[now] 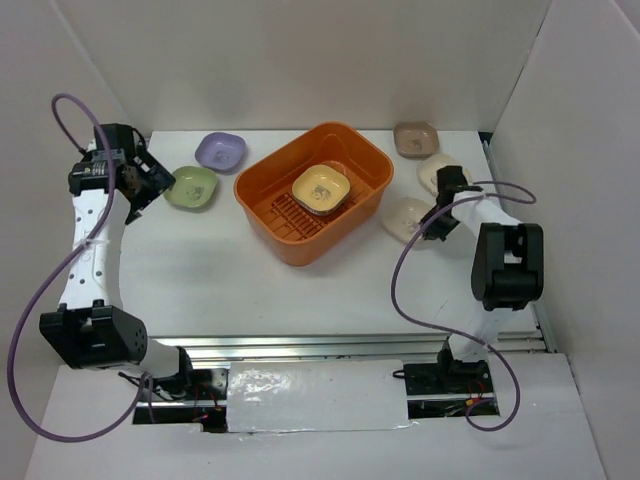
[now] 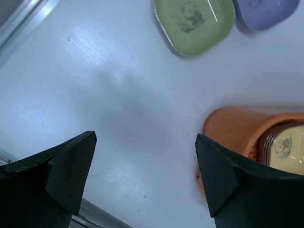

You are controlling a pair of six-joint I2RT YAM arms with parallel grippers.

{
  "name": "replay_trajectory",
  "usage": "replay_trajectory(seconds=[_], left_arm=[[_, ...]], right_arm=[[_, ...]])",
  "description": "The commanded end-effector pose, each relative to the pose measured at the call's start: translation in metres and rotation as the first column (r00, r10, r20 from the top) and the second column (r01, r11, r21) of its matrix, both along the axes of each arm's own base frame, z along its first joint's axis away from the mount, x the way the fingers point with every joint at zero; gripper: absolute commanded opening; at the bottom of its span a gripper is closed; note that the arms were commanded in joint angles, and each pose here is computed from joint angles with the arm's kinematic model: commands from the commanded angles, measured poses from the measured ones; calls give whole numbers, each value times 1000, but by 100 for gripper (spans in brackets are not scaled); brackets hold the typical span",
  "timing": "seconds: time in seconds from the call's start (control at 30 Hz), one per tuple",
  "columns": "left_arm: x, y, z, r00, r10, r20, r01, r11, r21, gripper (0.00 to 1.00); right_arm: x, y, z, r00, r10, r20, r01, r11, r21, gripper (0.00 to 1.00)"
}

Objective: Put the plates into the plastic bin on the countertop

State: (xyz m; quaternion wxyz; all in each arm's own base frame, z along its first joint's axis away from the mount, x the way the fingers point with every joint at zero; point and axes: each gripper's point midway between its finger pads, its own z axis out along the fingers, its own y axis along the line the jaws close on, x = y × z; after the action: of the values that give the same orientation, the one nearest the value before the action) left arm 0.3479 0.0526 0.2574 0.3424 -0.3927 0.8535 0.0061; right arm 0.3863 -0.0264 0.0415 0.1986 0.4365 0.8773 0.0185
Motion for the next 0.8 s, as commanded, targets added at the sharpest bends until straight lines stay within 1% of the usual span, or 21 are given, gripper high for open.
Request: replay_trajectory(seconds=[0.0, 0.03, 0.07, 0.1, 0.13, 0.17, 0.23, 0.27, 0.3, 0.33, 0.37, 0.4, 0.47, 0.5, 0.57, 0.6, 0.67, 0.77], left_arm=[[-18, 27, 13, 998, 44, 35, -45, 999, 25, 99], [-21, 30, 12, 998, 58, 33, -59, 998, 24, 99], [-22, 33, 11, 997, 69, 34, -70, 997, 24, 99], [-21, 33, 11, 997, 68, 36, -69, 997, 18, 99], [-22, 33, 9, 997, 66, 31, -67, 998, 12, 99], [-21, 33, 5, 998, 64, 22, -64, 998, 6, 99], [-20, 32, 5, 998, 63, 27, -62, 998, -2, 99], [-21, 31, 5, 998, 59, 27, -59, 998, -4, 99], [-21, 32, 5, 998, 61, 29, -61, 998, -3, 99], [-22, 32, 7, 998, 60, 36, -60, 998, -3, 99], [-22, 31, 9, 998, 58, 39, -58, 998, -2, 99], [-23, 31, 10, 997, 59, 40, -59, 998, -1, 99], [-23, 31, 11, 997, 59, 46, -59, 998, 0, 99], [-23, 32, 11, 997, 62, 47, -62, 998, 3, 99], [-22, 32, 10, 997, 60, 47, -60, 998, -2, 99], [-22, 33, 9, 997, 65, 46, -65, 998, -1, 99], [-20, 33, 6, 997, 66, 38, -66, 998, -7, 99], [-18, 37, 0, 996, 81, 23, -81, 997, -10, 99]], right_arm=[[-43, 50, 17, 995, 92, -33, -93, 996, -19, 0], [-48, 60, 24, 995, 103, -13, -103, 995, -13, 0], [-52, 65, 32, 998, 69, 12, -68, 998, -12, 0], [-60, 77, 37, 996, 86, 26, -86, 996, -4, 0], [-60, 80, 57, 994, 72, 84, -73, 997, 5, 0], [-61, 83, 67, 993, 47, 111, -49, 999, 15, 0], [-55, 86, 103, 979, 31, 204, -34, 999, 13, 0], [-58, 85, 112, 980, 16, 199, -18, 1000, 10, 0], [-48, 82, 139, 965, 3, 261, -2, 1000, -6, 0], [-47, 82, 156, 956, 4, 293, -1, 1000, -8, 0], [-50, 81, 165, 956, -2, 294, 6, 1000, -12, 0], [-44, 81, 190, 937, -11, 349, 16, 1000, -12, 0], [-46, 84, 216, 912, -9, 409, 15, 1000, -10, 0], [-43, 87, 234, 890, -7, 456, 9, 1000, -2, 0], [-37, 102, 262, 849, 16, 528, -38, 999, 31, 0], [-36, 107, 268, 843, 23, 538, -53, 998, 40, 0], [-28, 124, 267, 853, 51, 519, -82, 996, 38, 0], [-5, 155, 265, 846, 100, 524, -158, 985, 67, 0]])
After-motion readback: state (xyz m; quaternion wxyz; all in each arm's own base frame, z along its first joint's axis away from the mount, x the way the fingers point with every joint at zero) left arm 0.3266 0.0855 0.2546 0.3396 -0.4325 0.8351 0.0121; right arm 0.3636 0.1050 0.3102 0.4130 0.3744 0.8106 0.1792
